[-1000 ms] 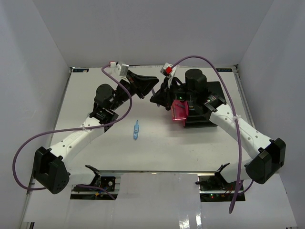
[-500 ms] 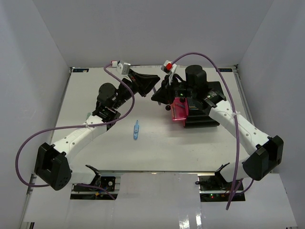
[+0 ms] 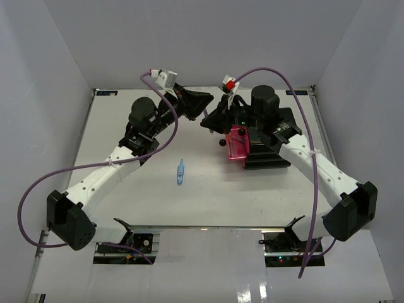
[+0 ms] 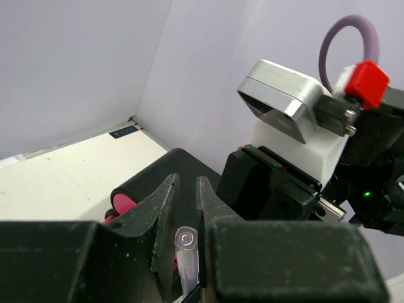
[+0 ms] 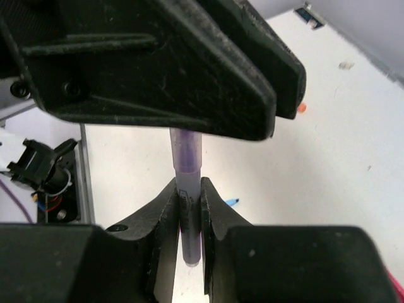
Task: Sort the stationery into containers
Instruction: Close the pen cap on the pen, then place the pen in the drawer.
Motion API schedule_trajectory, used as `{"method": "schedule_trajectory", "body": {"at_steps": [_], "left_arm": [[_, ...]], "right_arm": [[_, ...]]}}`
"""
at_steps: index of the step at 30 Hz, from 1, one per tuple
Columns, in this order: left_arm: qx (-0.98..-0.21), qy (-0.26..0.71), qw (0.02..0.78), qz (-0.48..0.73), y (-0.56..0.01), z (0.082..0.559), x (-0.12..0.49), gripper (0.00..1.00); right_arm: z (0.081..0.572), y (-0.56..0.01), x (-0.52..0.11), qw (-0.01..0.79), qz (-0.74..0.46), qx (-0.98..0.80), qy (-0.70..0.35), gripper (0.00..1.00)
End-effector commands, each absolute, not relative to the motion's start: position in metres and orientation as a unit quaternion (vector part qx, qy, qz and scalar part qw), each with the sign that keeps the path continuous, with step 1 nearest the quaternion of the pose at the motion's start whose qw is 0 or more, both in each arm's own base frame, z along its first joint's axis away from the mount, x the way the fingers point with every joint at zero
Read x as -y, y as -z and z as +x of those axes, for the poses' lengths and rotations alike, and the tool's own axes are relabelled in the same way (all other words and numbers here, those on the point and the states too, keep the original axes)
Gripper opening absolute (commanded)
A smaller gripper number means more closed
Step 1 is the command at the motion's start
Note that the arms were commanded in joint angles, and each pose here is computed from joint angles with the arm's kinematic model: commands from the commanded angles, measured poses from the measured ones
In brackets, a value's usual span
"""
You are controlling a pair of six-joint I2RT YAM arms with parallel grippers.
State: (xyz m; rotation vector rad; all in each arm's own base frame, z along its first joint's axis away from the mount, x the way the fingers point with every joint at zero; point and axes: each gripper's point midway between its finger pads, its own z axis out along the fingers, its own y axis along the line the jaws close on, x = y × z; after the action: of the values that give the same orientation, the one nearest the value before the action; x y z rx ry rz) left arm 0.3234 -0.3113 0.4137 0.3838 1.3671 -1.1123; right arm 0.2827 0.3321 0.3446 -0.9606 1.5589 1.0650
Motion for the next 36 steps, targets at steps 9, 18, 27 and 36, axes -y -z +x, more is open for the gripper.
{"method": "schedule_trajectory", "body": {"at_steps": [9,18,27,36], "left_arm": [[-0.61,0.439,0.638,0.166,-0.468,0.366,0.272,0.53],[-0.558,0.418,0.701,0.149,-0.517,0.364,0.249,0.73],[-0.673,0.342,0.647,0.104,-0.407,0.375,0.223,0.76],[-0.787,0.187,0.585,0.056,-0.268,0.363,0.156,0.96]], "right_arm": [[0.295,-0.354,-0.306,0.597,-0.355,-0.589,-0.413,0.08],[0.294,-0.27,-0.297,0.518,-0.34,-0.681,-0.391,0.08],[0.33,-0.229,-0.256,0.511,-0.21,-0.786,-0.276,0.08],[0.358,-0.194,-0.233,0.489,-0.125,-0.841,-0.194,0.16]]}}
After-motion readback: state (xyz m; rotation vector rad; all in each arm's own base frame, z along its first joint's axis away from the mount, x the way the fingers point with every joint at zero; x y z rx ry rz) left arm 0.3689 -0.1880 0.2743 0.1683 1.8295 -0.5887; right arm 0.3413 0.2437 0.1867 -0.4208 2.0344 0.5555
